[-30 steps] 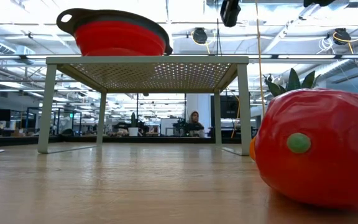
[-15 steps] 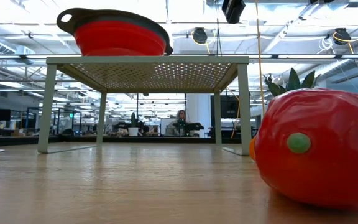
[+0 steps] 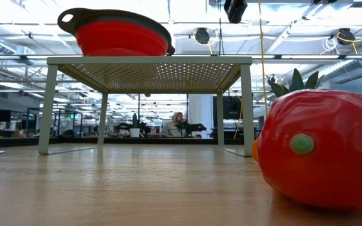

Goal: Pick & Place Fruit
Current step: Put the top peach into the strainer bowl on the shelf

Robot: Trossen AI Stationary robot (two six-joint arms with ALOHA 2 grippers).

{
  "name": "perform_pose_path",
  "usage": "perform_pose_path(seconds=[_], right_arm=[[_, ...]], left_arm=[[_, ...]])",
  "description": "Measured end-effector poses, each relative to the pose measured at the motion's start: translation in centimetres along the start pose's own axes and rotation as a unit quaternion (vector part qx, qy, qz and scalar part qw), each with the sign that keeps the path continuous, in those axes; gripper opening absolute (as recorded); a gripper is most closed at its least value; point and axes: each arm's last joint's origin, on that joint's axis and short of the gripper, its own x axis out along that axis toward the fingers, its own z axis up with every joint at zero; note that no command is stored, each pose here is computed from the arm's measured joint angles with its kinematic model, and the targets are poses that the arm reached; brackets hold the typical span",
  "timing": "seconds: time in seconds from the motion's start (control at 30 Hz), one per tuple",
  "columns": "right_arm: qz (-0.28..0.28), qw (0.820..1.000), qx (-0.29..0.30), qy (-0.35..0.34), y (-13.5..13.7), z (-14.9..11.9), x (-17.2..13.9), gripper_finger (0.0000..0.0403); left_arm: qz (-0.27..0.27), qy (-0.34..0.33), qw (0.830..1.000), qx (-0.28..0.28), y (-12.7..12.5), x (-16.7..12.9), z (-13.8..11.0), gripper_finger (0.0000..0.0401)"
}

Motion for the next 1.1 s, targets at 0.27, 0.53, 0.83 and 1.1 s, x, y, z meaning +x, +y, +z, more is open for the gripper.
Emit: perform_pose_path(seconds=[0.27, 0.53, 0.83, 1.1], right_arm=[[0.0, 1.0, -0.002, 0.0, 0.0, 0.0, 0.0, 0.0105], [-0.001, 1.0, -0.008, 0.0, 0.0, 0.0, 0.0, 0.0105], [-0.012, 1.0, -0.011, -0.007, -0.1, 0.0, 0.0, 0.0105], [-0.012, 1.0, -0.011, -0.006, -0.1, 0.0, 0.0, 0.0105]], left_arm=[[0.004, -0.014, 1.0, -0.004, 0.1, 0.8, -0.3, 0.0238], [-0.003, -0.029, 0.999, -0.027, 0.3, 0.8, 0.0, 0.0253], [-0.003, -0.035, 0.999, -0.035, 0.2, 1.8, -0.6, 0.0253], [-0.004, -0.039, 0.998, -0.043, 0.2, 2.9, -1.0, 0.0253]])
